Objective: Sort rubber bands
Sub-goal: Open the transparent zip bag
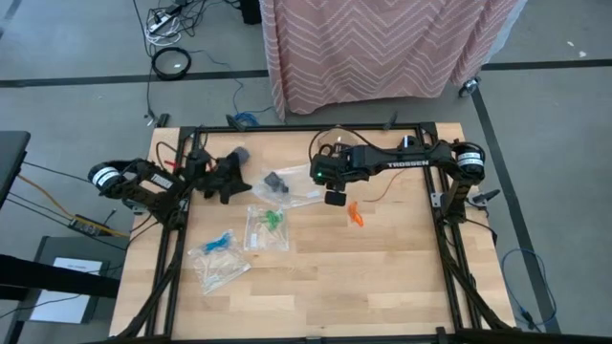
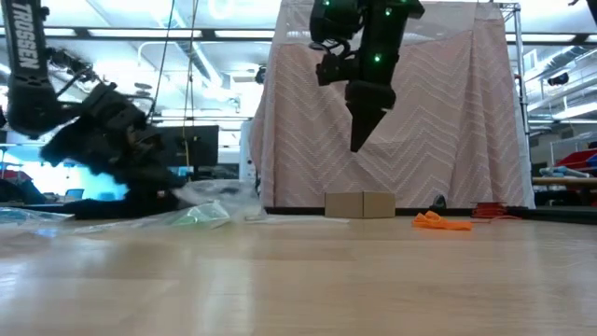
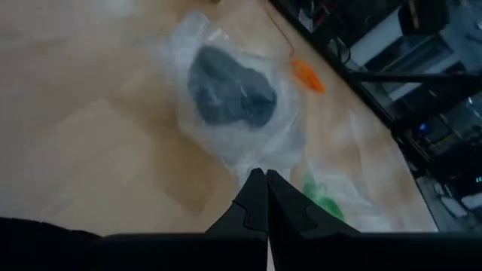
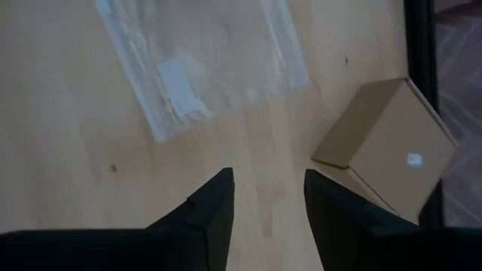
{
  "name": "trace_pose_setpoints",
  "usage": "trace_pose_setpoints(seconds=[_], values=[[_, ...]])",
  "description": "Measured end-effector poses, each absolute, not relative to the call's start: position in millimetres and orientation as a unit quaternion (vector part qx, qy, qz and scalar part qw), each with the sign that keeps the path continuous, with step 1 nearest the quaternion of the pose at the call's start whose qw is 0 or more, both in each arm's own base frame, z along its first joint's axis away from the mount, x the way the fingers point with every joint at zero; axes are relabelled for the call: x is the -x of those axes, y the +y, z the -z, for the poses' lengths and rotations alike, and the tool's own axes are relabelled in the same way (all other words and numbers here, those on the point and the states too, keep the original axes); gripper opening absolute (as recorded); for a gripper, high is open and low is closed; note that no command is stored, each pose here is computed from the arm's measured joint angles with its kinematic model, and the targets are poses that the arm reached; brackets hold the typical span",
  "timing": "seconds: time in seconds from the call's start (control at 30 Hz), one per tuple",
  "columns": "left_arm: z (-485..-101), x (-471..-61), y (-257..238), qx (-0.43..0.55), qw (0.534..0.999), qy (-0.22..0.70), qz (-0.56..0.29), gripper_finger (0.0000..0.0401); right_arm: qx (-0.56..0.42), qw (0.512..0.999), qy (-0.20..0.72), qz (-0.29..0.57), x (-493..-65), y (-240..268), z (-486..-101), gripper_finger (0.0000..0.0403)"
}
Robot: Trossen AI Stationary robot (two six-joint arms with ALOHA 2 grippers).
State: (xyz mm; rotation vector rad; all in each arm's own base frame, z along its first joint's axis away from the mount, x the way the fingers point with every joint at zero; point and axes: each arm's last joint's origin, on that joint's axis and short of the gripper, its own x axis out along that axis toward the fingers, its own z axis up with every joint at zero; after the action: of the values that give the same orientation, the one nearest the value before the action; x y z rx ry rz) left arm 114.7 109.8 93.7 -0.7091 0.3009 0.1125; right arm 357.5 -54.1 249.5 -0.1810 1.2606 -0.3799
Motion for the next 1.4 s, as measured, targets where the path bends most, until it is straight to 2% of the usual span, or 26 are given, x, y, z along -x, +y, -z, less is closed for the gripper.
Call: trace_pose_setpoints(seconds=[0.2,0.3,0.4,0.53,0.7,0.93,1.07,1.2,1.4], values=[[-94.3,-111.6,109.2,0.371,0.918,0.137,-0.047,0.0,0.066,0.836,0.532,0.115,-367.4,-62.8,-240.3,0.0148],[-106.6,-114.6,114.0,0.34,0.935,0.091,-0.038,0.0002,0.047,0.86,0.501,0.083,-370.3,-69.4,-230.5,0.015],[-124.1,-120.0,120.6,0.309,0.95,0.049,0.018,0.0011,0.023,0.873,0.483,0.062,-369.7,-74.3,-220.4,0.0151],[-138.7,-121.4,123.6,0.29,0.953,0.029,0.088,0.0025,0.011,0.864,0.501,0.051,-362.0,-73.2,-203.5,0.0151],[-141.6,-119.6,122.6,0.251,0.96,0.027,0.124,0.0029,0.037,0.866,0.497,0.035,-362.7,-59.4,-195.3,0.0151],[-144.0,-119.9,122.2,0.195,0.972,0.016,0.131,0.003,0.129,0.875,0.465,0.036,-370.3,-32.0,-193.0,0.0161],[-146.1,-119.8,122.3,0.137,0.982,0.003,0.128,0.0032,0.144,0.875,0.46,0.04,-371.5,-25.3,-193.4,0.0173],[-146.0,-120.0,123.2,0.145,0.983,0.0,0.113,0.004,0.151,0.872,0.463,0.052,-371.1,-25.4,-193.3,0.019],[-141.3,-120.4,121.8,0.164,0.977,0.018,0.132,0.0069,0.164,0.864,0.47,0.072,-370.0,-27.0,-193.0,0.0228]])
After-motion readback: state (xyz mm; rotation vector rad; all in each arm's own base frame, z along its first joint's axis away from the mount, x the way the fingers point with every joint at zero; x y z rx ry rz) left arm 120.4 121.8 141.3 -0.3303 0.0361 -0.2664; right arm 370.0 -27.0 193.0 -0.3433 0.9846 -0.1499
